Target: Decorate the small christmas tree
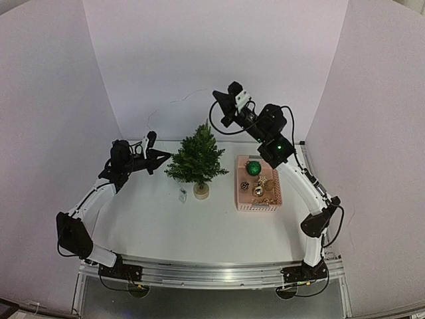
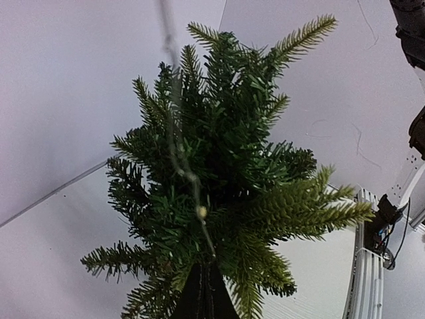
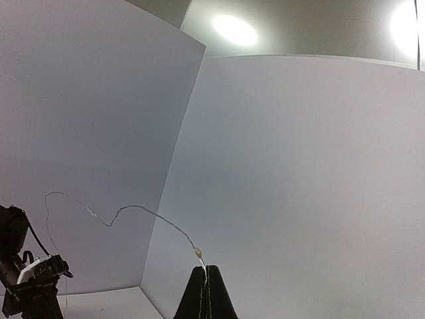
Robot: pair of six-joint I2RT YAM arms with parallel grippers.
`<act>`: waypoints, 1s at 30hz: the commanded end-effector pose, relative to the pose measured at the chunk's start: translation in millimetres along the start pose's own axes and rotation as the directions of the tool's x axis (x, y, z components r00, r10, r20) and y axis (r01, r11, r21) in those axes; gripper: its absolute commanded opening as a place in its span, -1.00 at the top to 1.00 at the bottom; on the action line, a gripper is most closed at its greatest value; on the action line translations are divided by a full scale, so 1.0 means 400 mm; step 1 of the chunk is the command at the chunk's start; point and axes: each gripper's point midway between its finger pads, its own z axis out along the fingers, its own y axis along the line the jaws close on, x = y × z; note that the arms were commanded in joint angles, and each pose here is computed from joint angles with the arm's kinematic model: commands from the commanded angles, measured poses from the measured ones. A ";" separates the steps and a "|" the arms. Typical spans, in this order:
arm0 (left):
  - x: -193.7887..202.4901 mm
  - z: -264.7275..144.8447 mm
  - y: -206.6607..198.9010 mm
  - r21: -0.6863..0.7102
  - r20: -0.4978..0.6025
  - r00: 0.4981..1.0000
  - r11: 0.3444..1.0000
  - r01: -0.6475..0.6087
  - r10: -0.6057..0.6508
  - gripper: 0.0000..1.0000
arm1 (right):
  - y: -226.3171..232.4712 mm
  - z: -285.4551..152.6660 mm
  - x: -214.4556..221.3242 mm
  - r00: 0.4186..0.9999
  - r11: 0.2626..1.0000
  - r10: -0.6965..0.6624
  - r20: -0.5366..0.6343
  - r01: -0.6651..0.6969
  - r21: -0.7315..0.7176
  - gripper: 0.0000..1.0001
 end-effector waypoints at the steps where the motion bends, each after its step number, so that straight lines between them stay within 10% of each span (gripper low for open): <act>1: -0.088 0.012 0.022 -0.017 0.075 0.994 0.997 -0.077 0.078 1.00 | -0.118 -0.003 0.029 0.999 0.993 0.031 -0.009 -0.030 0.117 1.00; 14: -0.025 0.068 0.106 -0.066 0.042 0.997 0.996 0.067 -0.064 1.00 | -0.269 -0.012 0.308 0.969 0.957 0.093 -0.231 -0.023 0.290 1.00; 30: 0.045 0.101 0.175 -0.136 0.024 0.971 0.961 0.239 -0.238 1.00 | -0.379 -0.204 0.705 0.759 0.876 0.333 -0.560 -0.029 0.481 1.00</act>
